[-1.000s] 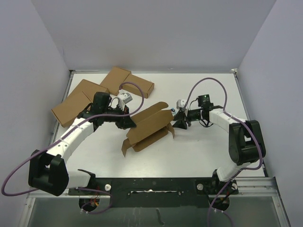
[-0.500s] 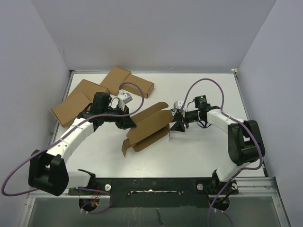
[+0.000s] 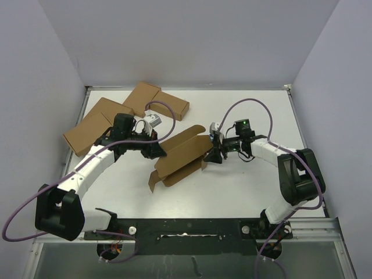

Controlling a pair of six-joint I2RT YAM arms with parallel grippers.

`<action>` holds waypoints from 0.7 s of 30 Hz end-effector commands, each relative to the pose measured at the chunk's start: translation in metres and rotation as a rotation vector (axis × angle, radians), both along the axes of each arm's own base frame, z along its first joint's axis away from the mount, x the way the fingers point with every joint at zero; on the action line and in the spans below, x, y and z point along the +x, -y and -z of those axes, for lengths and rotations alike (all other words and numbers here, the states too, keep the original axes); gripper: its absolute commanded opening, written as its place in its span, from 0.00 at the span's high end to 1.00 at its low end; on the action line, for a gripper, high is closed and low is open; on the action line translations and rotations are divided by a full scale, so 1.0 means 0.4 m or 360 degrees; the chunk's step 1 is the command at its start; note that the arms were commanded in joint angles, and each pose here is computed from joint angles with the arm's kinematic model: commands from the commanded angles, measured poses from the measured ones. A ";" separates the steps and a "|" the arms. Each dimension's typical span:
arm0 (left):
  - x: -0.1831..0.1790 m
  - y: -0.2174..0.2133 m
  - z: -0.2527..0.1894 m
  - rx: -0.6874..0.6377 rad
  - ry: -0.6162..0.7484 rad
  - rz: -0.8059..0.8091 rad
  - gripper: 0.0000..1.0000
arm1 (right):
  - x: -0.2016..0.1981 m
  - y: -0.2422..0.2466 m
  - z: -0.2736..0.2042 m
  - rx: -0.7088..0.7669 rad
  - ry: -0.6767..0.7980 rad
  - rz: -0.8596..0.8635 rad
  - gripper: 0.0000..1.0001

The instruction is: Fold the paper box

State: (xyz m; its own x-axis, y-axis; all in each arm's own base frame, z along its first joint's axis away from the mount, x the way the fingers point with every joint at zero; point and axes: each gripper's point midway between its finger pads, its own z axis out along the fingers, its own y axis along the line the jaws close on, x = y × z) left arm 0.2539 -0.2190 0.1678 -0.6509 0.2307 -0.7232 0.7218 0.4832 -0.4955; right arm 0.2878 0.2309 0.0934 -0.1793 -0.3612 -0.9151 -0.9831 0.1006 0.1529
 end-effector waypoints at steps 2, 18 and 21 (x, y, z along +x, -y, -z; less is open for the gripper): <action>0.011 0.000 -0.043 -0.0047 0.0141 0.0023 1.00 | 0.014 -0.028 -0.044 0.0075 0.0045 0.0087 0.55; 0.013 -0.003 -0.045 -0.0064 0.0134 0.0018 1.00 | 0.055 -0.050 0.026 0.0175 0.0165 0.0332 0.61; 0.013 -0.002 -0.047 -0.0070 0.0134 0.0021 1.00 | 0.057 -0.060 0.031 0.0176 0.0206 0.0337 0.57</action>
State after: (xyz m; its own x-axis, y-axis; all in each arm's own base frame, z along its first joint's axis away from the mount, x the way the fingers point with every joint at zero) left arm 0.2555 -0.2165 0.1683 -0.6546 0.2221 -0.7226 0.7170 0.4854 -0.5003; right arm 0.2913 0.2433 0.0614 -0.2498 -0.2742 -0.9287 -0.9452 0.2772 0.1724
